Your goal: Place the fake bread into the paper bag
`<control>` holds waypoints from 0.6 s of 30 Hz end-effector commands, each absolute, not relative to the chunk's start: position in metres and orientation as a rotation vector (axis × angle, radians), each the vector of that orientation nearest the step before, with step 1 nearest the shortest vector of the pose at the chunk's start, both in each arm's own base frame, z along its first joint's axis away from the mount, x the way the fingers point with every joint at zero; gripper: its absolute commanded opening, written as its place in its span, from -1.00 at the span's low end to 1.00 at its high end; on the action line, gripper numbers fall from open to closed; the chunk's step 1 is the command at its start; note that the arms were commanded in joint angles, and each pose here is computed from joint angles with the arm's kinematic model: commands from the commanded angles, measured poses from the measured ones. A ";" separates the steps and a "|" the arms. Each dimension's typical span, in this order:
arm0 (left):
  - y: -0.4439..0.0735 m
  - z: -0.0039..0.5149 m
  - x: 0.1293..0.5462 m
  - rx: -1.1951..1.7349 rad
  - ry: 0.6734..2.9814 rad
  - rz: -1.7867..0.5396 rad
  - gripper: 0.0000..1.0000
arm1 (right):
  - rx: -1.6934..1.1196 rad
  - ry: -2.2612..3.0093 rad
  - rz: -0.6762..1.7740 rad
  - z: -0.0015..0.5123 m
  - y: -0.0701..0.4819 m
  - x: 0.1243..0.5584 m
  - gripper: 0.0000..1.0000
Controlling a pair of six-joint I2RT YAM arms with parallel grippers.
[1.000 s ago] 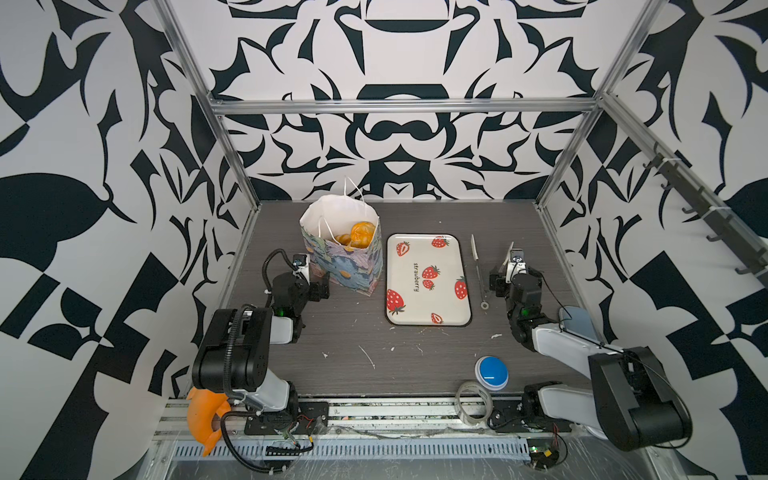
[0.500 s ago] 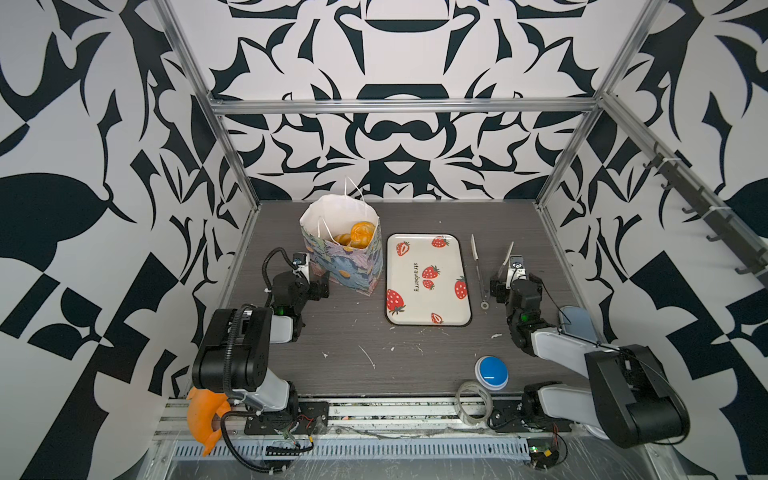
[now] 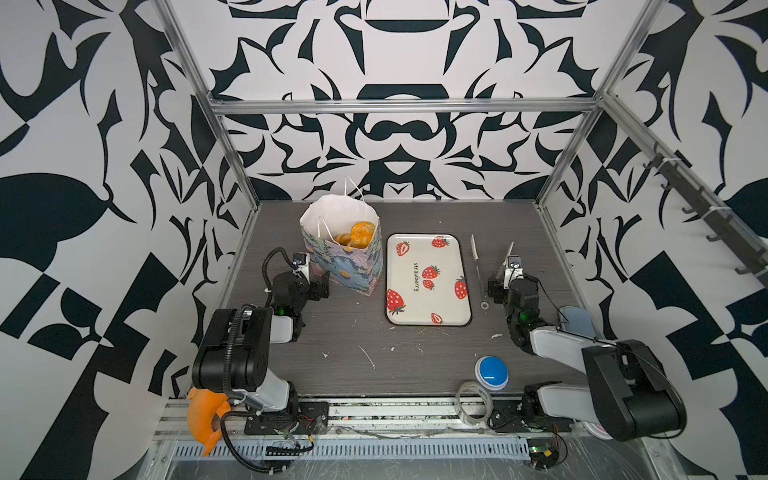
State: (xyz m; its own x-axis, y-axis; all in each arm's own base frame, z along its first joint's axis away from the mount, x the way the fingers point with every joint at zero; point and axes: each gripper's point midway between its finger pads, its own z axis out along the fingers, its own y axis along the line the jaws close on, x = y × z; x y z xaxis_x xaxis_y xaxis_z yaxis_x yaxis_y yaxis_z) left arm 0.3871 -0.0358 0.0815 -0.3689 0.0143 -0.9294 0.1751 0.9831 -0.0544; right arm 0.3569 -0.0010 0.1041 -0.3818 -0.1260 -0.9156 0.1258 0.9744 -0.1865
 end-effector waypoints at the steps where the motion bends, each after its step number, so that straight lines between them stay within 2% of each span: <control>1: -0.033 0.088 0.392 0.124 1.922 -0.162 0.98 | -0.023 1.891 -0.170 0.122 0.016 0.373 0.77; 11: -0.033 0.087 0.392 0.121 1.924 -0.158 0.99 | -0.036 1.944 -0.138 0.088 0.017 0.388 0.84; 18: -0.033 0.087 0.392 0.123 1.924 -0.158 0.98 | 0.027 1.964 -0.139 0.082 0.004 0.389 0.89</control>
